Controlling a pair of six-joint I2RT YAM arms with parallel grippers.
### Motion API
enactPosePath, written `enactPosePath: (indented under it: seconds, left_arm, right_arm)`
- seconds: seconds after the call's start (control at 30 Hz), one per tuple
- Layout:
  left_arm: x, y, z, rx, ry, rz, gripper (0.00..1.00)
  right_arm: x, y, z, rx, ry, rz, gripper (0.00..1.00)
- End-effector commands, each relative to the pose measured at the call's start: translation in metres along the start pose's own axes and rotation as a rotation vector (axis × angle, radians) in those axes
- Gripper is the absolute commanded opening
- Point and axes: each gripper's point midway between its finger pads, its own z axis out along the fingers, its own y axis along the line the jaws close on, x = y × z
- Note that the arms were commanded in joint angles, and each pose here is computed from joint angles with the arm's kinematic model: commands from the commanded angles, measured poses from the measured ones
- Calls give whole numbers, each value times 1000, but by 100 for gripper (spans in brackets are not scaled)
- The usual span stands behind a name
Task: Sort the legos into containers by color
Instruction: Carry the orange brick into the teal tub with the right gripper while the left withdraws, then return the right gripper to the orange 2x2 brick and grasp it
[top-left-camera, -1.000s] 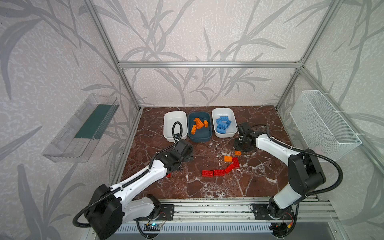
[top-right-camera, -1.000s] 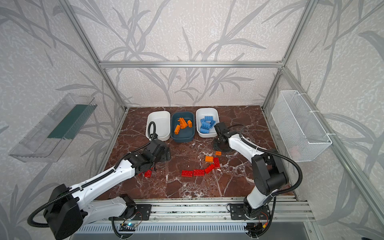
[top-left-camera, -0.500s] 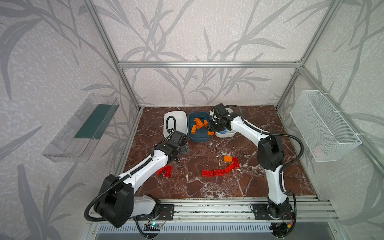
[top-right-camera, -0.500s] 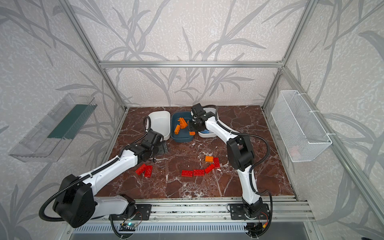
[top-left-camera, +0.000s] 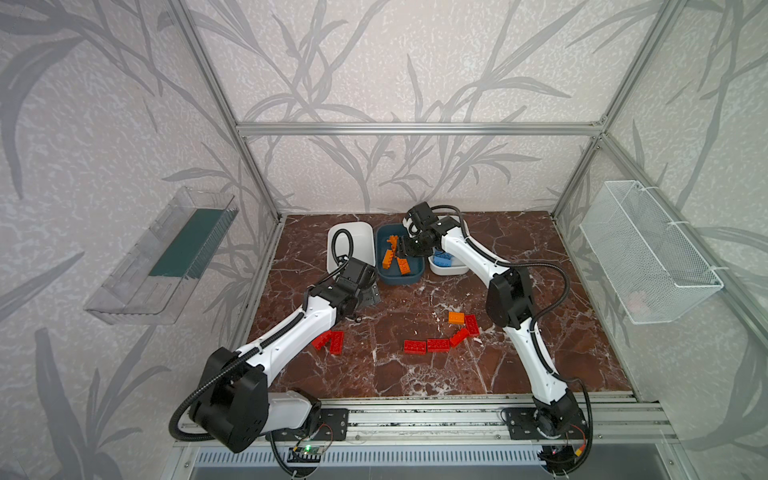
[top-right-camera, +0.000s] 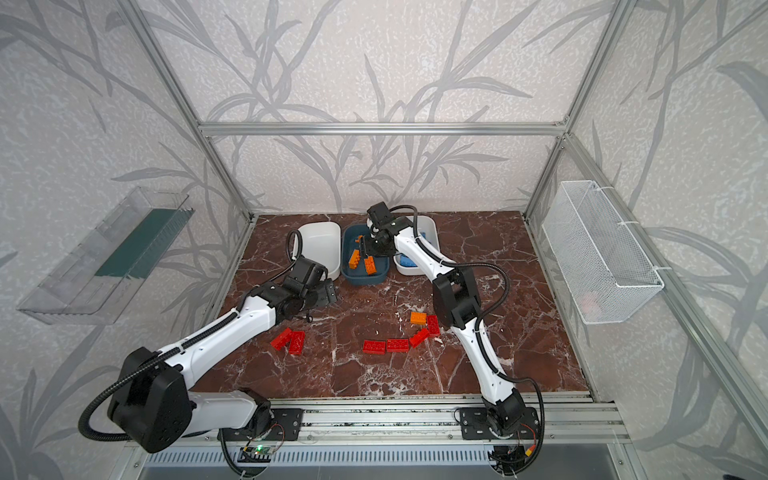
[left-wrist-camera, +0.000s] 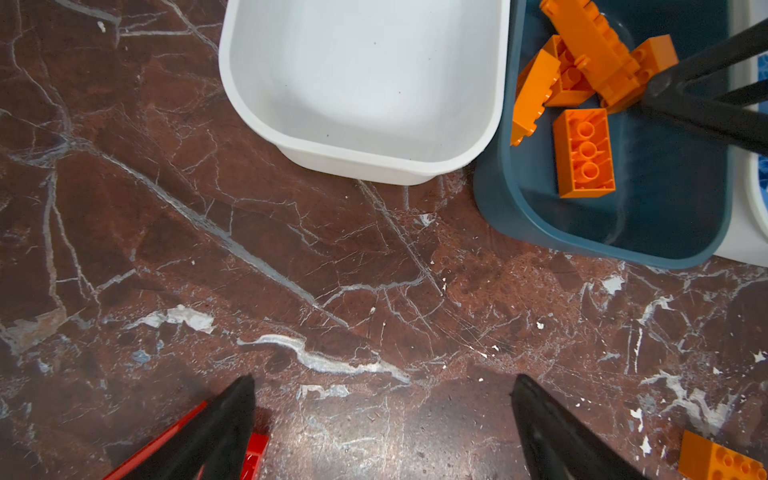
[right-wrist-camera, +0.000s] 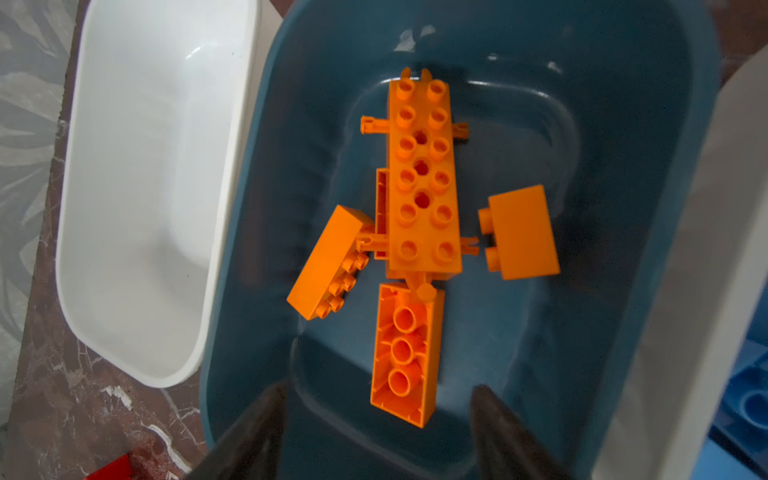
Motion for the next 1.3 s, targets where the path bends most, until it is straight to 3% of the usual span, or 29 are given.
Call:
enactPosePath:
  seconds: [0.0, 0.2, 0.47, 0.7, 1.0, 1.27]
  left_arm:
    - [3, 7, -9, 3, -1, -19, 95]
    - [6, 0, -20, 71, -1, -29, 95]
    - [37, -16, -36, 181, -22, 27, 95]
    - [65, -26, -40, 222, -10, 74, 96]
    - [71, -20, -53, 223, -40, 89, 95]
    - [71, -10, -64, 219, -61, 82, 96]
  right_arm:
    - [-4, 23, -39, -9, -41, -54, 77]
    - [17, 28, -83, -34, -83, -44, 77]
    - [116, -12, -108, 79, -26, -14, 83]
    - [196, -37, -104, 48, 39, 90, 84]
    - [230, -56, -105, 72, 41, 117, 84]
    - [244, -77, -111, 183, 75, 112, 84]
